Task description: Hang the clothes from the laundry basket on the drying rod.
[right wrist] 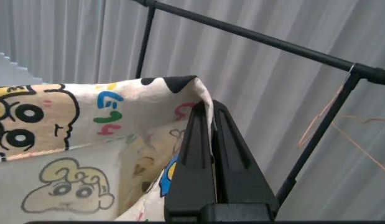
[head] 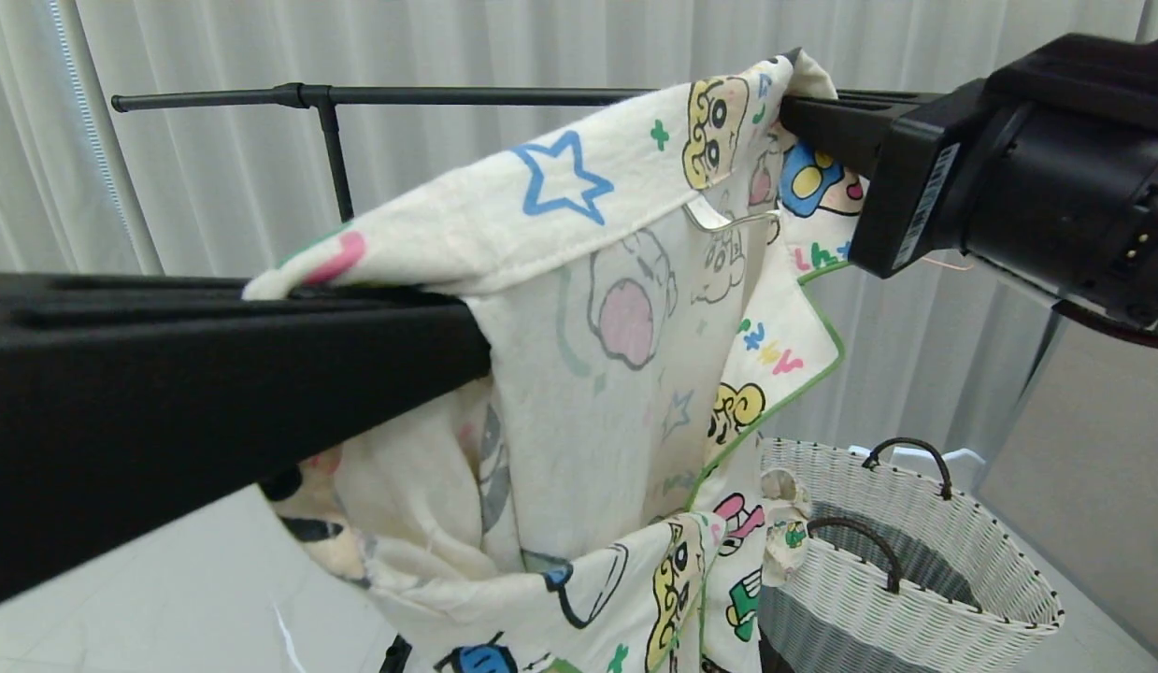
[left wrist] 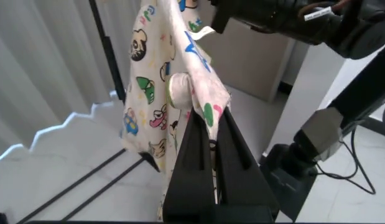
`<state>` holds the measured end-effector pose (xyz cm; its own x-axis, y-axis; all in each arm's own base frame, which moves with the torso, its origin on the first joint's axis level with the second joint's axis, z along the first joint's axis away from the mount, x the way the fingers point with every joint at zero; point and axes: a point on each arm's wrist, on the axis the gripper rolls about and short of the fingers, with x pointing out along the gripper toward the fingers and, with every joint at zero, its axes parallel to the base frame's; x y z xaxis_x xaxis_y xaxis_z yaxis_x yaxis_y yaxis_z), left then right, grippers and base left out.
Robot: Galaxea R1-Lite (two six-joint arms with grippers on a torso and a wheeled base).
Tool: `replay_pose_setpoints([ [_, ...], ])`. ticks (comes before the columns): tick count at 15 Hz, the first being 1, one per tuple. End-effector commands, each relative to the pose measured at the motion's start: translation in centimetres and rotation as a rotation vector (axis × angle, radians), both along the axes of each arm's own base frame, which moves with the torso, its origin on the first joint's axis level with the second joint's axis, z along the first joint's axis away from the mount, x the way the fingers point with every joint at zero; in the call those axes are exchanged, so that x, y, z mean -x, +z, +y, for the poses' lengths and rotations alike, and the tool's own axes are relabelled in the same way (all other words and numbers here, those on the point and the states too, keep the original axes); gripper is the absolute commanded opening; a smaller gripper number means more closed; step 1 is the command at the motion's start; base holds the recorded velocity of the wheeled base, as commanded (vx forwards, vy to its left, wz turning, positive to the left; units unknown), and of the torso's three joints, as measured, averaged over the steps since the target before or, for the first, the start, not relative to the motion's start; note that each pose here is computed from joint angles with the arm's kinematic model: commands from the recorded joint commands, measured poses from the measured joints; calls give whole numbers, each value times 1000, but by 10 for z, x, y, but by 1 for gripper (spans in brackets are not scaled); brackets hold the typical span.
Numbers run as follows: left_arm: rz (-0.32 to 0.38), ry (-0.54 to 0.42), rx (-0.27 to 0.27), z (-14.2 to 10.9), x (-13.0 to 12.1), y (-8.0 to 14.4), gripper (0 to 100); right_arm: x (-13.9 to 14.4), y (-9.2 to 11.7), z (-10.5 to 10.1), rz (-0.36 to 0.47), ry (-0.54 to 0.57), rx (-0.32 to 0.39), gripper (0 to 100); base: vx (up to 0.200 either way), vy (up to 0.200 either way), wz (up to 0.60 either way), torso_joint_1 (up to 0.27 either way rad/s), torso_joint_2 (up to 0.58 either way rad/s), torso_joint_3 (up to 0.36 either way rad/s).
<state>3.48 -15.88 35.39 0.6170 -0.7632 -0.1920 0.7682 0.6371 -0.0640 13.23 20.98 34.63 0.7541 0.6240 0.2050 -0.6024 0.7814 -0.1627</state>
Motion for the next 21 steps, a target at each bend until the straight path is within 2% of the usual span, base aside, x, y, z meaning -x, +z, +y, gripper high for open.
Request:
replay_pose_setpoints([
  [1,-18,17,-31,-1,-1,-4,0,3,2,-5,-6,-2,-6,0,0,0,0,0,0,0],
  [3,-118,140,-148,-1,-13,-11,0,11,12,-20,-48,-13,0,0,0,0,0,0,0,0],
  [4,-153,188,-192,2,-22,-11,0,16,15,-27,-55,-16,15,0,0,0,0,0,0,0],
  [5,-172,213,-212,3,-27,-10,0,19,16,-33,-59,-18,29,0,0,0,0,0,0,0],
  [6,-224,279,-277,9,-40,-9,0,27,18,-46,-81,-23,83,0,0,0,0,0,0,0],
  [8,-293,347,-341,15,-53,-6,0,35,19,-58,-116,-32,132,0,0,0,0,0,0,0],
  [11,-349,380,-257,-1,-65,2,0,47,10,-65,-116,7,162,0,0,0,0,0,0,0],
  [12,-364,381,-249,-4,-66,3,0,53,5,-65,-111,32,174,0,0,0,0,0,0,0],
  [16,-353,373,-277,-5,-67,-8,0,53,1,-63,-97,1,182,0,0,0,0,0,0,0],
  [21,-366,378,-256,-8,-68,-11,0,57,2,-71,-99,1,161,0,0,0,0,0,0,0],
])
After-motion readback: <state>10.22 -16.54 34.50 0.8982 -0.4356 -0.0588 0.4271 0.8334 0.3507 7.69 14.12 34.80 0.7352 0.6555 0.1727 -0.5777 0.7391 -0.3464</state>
